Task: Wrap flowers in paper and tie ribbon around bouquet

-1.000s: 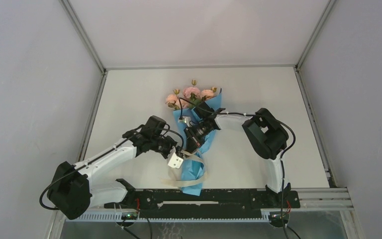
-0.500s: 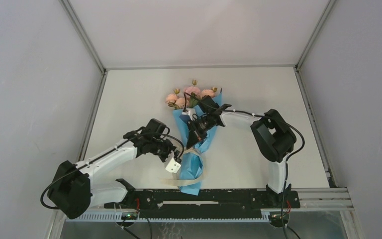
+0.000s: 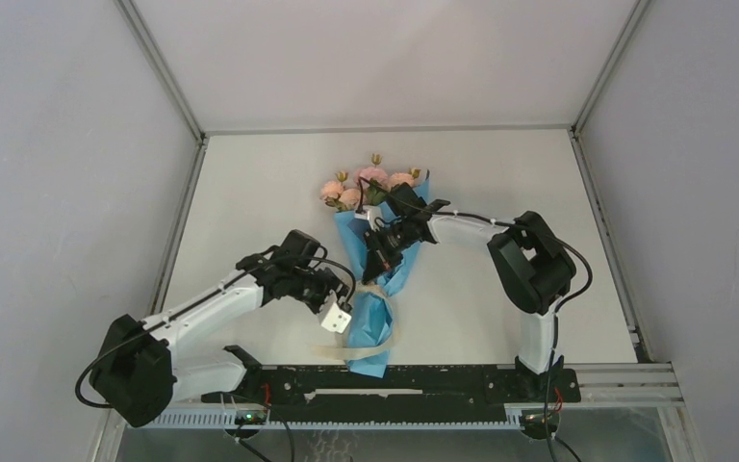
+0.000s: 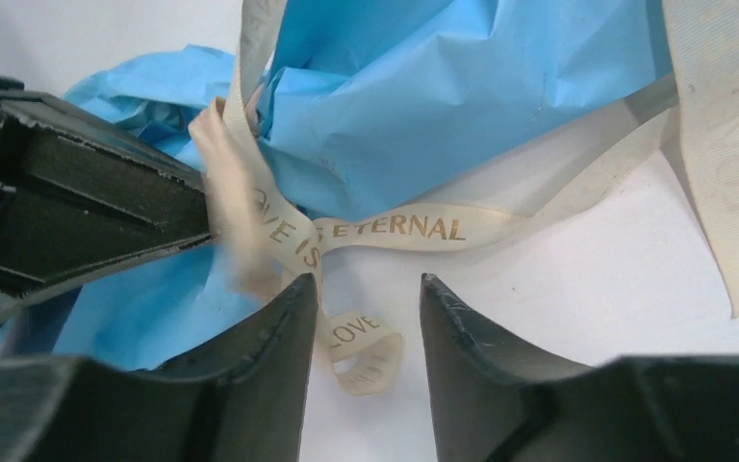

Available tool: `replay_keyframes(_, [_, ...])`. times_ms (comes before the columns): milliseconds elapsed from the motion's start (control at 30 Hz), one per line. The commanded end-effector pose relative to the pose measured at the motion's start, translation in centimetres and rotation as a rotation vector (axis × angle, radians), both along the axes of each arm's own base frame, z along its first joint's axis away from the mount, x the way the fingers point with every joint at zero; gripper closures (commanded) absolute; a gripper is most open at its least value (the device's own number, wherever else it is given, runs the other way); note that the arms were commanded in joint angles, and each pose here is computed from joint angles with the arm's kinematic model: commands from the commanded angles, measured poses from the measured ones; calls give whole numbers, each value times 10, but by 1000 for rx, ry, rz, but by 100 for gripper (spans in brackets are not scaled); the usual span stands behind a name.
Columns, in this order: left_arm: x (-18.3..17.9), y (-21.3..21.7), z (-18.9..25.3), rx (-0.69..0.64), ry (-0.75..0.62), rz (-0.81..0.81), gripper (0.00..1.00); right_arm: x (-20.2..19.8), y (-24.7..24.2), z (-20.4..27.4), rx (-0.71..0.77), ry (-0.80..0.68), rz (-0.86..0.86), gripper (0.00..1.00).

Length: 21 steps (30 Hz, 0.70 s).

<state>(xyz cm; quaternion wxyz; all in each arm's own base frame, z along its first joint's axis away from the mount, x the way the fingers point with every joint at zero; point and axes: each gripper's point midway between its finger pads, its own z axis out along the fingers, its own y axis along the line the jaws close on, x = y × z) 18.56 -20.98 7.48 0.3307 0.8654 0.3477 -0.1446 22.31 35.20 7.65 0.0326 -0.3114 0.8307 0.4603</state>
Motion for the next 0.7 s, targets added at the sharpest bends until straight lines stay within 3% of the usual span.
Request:
replay_keyframes(0, [11, 9, 25, -3, 24, 165, 43, 9, 4, 35, 69, -88, -25, 100])
replay_keyframes(267, [48, 21, 6, 3, 214, 652, 5, 15, 4, 47, 124, -110, -92, 100])
replay_keyframes(467, [87, 1, 12, -112, 108, 696, 0, 13, 0, 43, 124, -97, -97, 100])
replay_keyframes(667, [102, -4, 10, -106, 9, 568, 0, 10, -1, 43, 131, -93, -79, 100])
